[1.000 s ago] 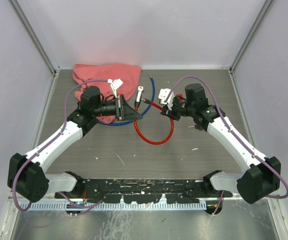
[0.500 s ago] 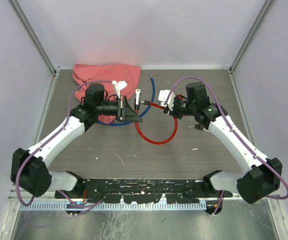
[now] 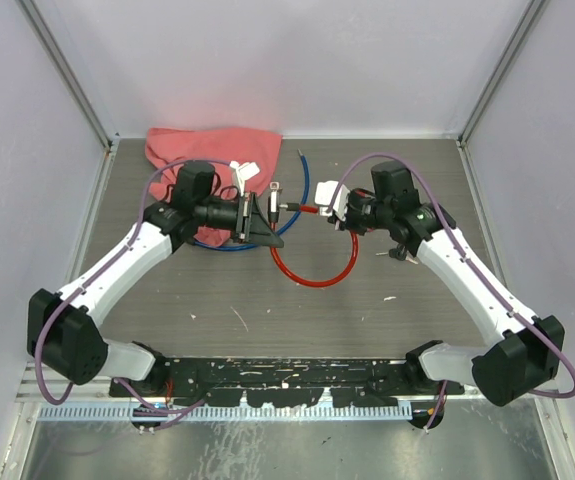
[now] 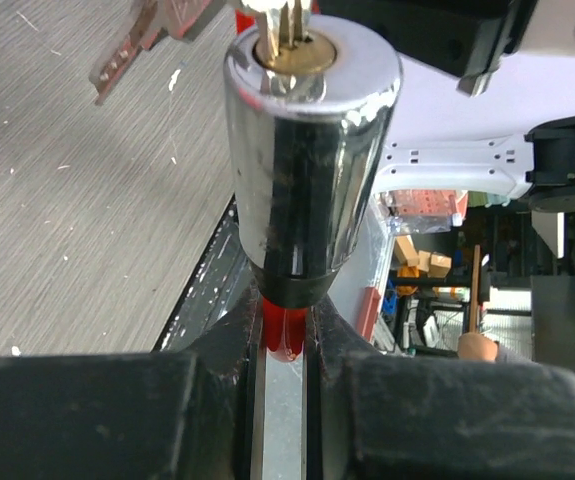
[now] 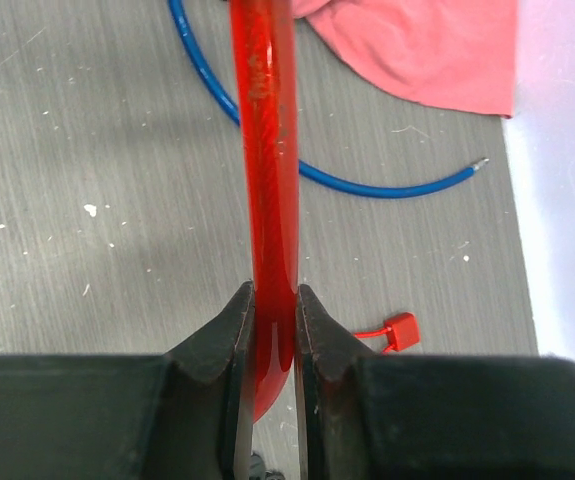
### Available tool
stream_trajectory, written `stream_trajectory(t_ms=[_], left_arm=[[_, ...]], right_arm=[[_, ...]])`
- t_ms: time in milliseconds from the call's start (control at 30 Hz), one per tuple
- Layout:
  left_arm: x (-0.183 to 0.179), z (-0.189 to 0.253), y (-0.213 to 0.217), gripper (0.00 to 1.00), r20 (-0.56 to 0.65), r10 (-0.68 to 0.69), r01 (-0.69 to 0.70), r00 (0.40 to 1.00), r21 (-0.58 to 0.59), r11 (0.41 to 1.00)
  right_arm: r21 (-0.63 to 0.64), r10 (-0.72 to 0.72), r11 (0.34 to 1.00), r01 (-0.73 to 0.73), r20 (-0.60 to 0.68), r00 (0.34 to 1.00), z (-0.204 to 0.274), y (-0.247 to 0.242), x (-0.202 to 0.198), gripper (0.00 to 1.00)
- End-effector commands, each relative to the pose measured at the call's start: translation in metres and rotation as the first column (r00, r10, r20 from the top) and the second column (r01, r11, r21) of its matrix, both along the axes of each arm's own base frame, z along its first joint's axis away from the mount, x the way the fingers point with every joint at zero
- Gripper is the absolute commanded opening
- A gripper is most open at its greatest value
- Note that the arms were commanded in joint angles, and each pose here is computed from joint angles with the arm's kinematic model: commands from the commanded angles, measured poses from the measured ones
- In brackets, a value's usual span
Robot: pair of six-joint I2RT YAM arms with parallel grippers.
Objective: Lock with the key
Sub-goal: Lock the lock.
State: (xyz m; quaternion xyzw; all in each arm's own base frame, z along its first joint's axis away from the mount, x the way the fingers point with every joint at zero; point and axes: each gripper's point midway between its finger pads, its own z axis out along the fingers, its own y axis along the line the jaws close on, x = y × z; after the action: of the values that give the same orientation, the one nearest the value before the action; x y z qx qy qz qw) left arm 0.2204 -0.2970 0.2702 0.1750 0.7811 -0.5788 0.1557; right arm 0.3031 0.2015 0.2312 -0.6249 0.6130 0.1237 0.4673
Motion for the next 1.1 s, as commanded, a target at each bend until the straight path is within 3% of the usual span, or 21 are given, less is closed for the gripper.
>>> stream_trajectory(t_ms=[0,200,667,1067], left_arm=[[-0.013,0.010,0.004,0.00,0.017,-0.063,0.063,0.998,0.021,0.998],[-0.016,0.004,0.009,0.00,0.015,-0.074,0.072,0.997,0.072,0.995],[-0.013,0.006,0.001,0.00,0.022,-0.129,0.125,0.991,0.133,0.983],[-0.007,-0.013,0.019,0.00,0.031,-0.046,0.034,0.998,0.312,0.949]], right_arm=[[0.079,-0.027,0.997,0.016,0.136,0.990,0.057,0.009,0.019,0.01],[0.092,-0.043,0.995,0.031,0.137,0.990,0.061,0.009,0.022,0.01],[0.039,0.193,0.979,-0.198,0.105,0.976,0.048,0.020,-0.023,0.01],[0.073,0.093,0.992,-0.099,0.087,0.992,0.067,0.013,-0.018,0.01]])
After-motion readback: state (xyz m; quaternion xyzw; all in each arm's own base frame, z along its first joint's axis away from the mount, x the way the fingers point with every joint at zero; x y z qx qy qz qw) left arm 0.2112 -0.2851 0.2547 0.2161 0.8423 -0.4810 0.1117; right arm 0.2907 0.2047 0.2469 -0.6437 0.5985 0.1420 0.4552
